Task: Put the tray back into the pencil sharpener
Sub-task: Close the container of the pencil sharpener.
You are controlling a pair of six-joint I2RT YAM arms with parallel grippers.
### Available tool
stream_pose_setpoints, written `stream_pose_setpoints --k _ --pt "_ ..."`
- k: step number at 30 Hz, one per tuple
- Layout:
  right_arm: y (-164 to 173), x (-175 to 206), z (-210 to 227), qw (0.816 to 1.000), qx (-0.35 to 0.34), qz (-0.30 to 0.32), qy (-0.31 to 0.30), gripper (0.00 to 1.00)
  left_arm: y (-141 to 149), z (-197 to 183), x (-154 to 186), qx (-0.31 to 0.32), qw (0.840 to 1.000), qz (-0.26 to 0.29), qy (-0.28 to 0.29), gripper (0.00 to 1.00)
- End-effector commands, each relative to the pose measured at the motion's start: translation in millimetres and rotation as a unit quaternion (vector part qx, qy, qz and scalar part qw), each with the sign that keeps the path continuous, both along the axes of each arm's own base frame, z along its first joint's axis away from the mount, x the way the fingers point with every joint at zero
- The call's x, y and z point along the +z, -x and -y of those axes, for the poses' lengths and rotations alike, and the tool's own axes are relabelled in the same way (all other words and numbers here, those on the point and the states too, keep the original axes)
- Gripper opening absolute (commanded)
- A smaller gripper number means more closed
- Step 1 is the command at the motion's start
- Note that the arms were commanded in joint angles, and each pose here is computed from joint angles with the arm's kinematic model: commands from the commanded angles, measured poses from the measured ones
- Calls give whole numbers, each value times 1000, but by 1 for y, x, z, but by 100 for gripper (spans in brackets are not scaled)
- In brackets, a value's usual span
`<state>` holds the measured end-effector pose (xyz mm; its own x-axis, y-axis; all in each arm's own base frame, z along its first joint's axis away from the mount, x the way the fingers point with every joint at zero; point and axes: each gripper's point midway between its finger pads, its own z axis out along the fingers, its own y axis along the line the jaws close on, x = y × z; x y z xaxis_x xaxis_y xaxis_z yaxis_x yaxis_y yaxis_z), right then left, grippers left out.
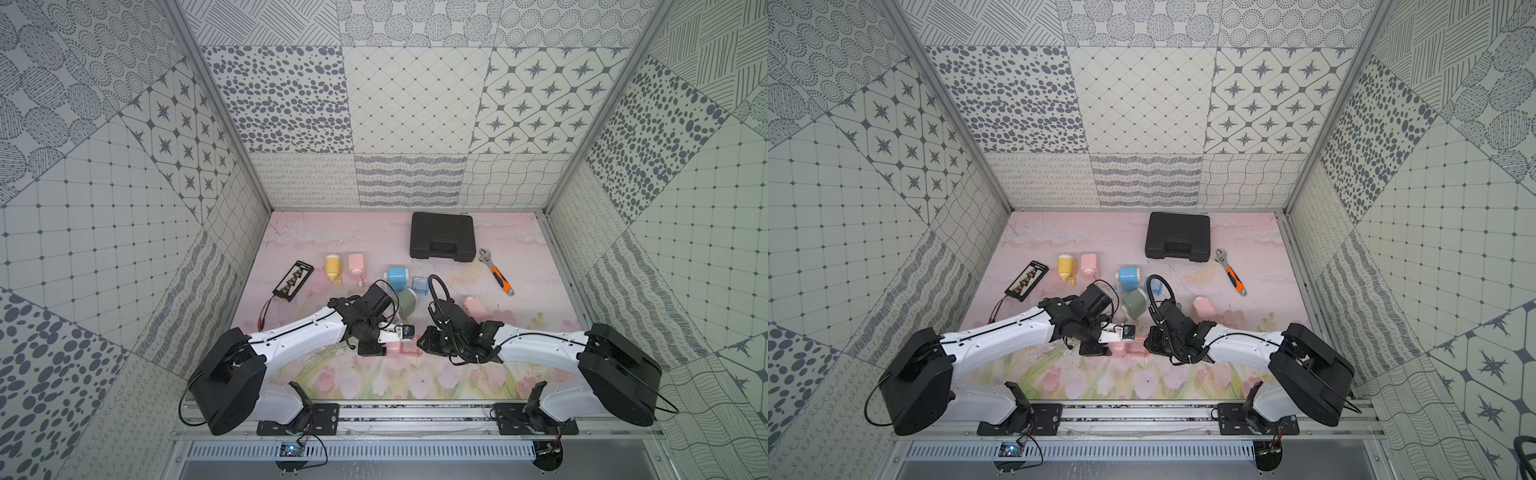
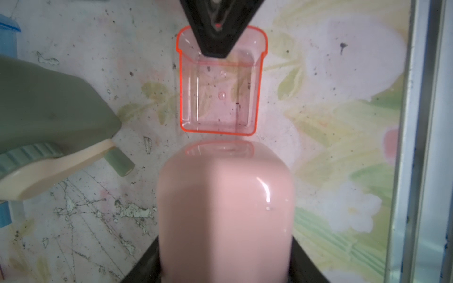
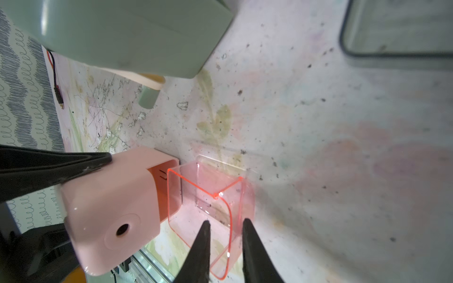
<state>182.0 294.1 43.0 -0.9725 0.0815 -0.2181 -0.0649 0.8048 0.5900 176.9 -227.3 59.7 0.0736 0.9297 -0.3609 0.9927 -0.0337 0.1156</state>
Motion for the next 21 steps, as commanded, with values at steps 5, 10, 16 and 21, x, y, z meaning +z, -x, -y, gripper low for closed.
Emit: stream_pose_setpoints --k 5,10,16,21 --pt "-7 18 -32 998 25 19 -51 23 -13 19 4 17 999 22 29 31" --pt "-8 21 -39 997 28 22 -72 23 -12 19 3 14 999 22 27 31" --pt "-7 21 -44 996 27 14 -87 21 -13 17 2 21 999 24 24 31" --pt "-5 26 -49 992 24 13 -125 21 -16 22 6 26 998 28 40 30"
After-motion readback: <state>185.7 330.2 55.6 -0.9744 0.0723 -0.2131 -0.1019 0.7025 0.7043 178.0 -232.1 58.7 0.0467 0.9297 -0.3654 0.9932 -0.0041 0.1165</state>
